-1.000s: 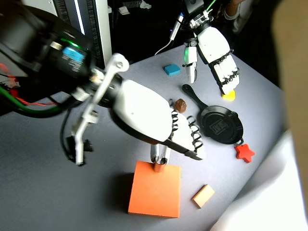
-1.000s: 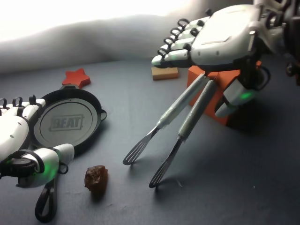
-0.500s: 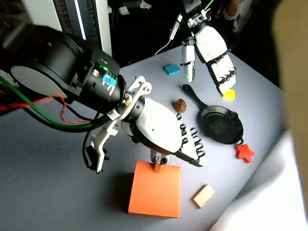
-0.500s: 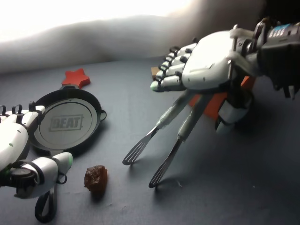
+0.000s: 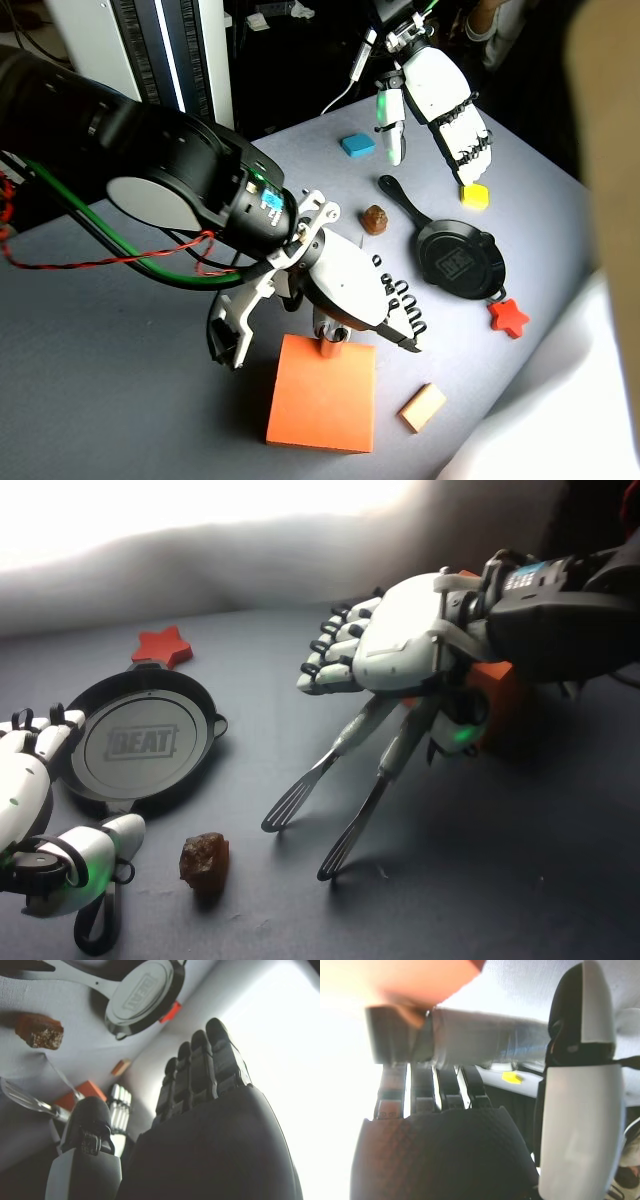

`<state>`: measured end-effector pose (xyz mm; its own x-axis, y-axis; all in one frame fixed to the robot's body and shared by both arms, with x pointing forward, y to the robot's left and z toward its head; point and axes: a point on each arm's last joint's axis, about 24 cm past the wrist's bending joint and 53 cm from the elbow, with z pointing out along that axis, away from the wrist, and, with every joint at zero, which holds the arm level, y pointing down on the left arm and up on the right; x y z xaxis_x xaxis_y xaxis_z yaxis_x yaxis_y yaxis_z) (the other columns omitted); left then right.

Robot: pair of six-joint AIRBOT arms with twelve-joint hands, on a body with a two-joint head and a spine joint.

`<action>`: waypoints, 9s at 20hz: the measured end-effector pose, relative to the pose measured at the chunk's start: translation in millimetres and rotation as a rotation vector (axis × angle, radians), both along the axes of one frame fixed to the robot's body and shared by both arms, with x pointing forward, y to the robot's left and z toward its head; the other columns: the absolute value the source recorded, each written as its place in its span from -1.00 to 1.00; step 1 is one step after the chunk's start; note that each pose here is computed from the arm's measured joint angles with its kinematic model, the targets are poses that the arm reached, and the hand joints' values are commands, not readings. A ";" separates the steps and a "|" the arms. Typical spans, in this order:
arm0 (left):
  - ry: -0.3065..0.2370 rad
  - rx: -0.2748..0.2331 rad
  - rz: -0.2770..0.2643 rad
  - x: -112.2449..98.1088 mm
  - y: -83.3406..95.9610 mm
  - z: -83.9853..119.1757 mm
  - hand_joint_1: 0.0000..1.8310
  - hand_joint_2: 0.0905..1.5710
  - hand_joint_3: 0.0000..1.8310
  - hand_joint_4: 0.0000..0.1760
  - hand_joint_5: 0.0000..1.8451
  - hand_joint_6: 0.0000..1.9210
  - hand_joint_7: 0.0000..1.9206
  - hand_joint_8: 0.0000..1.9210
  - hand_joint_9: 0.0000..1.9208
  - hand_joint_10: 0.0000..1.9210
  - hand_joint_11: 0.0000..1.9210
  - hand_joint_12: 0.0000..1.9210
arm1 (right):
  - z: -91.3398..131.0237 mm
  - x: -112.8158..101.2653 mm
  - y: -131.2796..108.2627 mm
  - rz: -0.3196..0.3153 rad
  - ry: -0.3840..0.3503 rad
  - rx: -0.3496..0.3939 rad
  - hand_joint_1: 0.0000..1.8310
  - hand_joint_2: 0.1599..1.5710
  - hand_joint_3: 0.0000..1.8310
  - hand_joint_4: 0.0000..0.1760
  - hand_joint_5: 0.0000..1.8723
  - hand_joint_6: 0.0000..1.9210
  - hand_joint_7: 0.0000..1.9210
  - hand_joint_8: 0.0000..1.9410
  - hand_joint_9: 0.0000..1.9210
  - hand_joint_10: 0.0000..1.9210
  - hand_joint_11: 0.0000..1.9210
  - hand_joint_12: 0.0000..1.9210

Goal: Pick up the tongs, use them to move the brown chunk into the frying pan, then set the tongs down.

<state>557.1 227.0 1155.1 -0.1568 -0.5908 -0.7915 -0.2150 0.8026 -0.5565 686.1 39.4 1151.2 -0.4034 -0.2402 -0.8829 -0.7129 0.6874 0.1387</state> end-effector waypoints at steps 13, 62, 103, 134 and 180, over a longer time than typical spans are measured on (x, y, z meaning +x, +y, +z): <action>-0.076 -0.066 0.007 12.6 -8.6 26.3 -0.79 0.66 -1.00 -0.72 -0.96 -1.00 -0.90 -1.00 -0.92 -1.00 -1.00 -0.67 | -17.5 8.2 6.1 -0.003 -0.006 -0.021 0.22 -0.02 -1.00 -1.00 -1.00 -1.00 -1.00 -1.00 -1.00 -1.00 -1.00 -1.00; -0.053 -0.121 0.064 29.9 -3.2 30.7 -0.68 0.66 -1.00 -0.73 -0.99 -1.00 -0.93 -1.00 -0.95 -1.00 -1.00 -0.78 | 40.3 -18.4 6.1 0.031 -0.027 0.046 0.24 0.43 -1.00 -1.00 -0.25 -0.72 -0.08 -1.00 -0.34 -0.48 -0.82 0.56; -0.042 -0.132 0.075 27.6 -2.4 28.1 -0.73 0.67 -1.00 -0.85 -0.97 -1.00 -0.92 -1.00 -0.94 -1.00 -1.00 -0.73 | 27.7 -57.0 -40.1 0.006 0.038 0.024 -0.16 0.18 -1.00 -1.00 -0.95 -0.99 -0.90 -1.00 -0.91 -0.97 -1.00 -0.88; -0.035 -0.136 0.076 26.6 -2.7 26.5 -0.75 0.68 -1.00 -0.75 -0.96 -0.99 -0.92 -1.00 -0.94 -1.00 -1.00 -0.73 | 40.3 -59.5 -49.1 -0.004 0.009 0.011 -0.20 0.21 -1.00 -1.00 -0.92 -1.00 -0.86 -1.00 -0.86 -0.99 -1.00 -0.74; -0.025 -0.144 0.087 25.7 -0.9 24.0 -0.77 0.68 -1.00 -0.79 -0.98 -1.00 -0.93 -0.99 -0.93 -0.99 -1.00 -0.74 | -30.2 -11.6 -19.6 -0.099 0.121 -0.049 0.19 0.52 -1.00 -1.00 -0.20 0.38 0.11 -0.95 -0.15 -0.41 -0.56 0.54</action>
<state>582.8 226.1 1179.1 -0.0811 -0.7086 -0.7009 -0.2647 0.6933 -0.6703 674.6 19.8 1121.0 -0.5299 -0.2354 -0.8147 -0.6215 0.7614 0.1842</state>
